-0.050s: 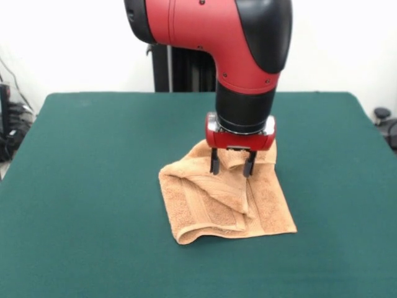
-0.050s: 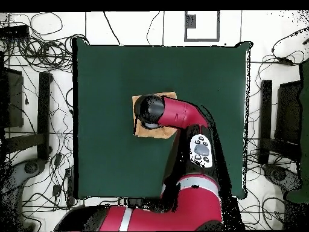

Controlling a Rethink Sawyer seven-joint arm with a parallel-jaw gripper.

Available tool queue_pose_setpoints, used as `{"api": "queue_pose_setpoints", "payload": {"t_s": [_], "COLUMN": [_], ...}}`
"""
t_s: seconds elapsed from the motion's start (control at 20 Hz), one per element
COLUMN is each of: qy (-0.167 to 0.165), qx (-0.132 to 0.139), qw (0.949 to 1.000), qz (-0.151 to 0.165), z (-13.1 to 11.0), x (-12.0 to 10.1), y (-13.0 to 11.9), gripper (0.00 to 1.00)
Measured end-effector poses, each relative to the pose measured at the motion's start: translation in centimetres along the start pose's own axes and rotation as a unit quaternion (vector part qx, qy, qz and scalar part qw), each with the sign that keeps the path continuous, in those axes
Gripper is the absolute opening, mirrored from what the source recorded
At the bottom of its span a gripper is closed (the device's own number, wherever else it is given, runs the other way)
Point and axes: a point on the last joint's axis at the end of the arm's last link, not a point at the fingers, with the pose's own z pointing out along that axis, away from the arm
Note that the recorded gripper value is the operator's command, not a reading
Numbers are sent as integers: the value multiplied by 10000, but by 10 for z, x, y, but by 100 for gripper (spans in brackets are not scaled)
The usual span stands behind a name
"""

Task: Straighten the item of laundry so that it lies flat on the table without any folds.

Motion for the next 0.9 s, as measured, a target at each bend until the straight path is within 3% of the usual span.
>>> {"api": "queue_pose_setpoints", "payload": {"t_s": [0.9], "qy": [50], "qx": [-6], "qw": [10000], "qz": [-23], "z": [6], "x": [3], "y": [3], "gripper": [100]}}
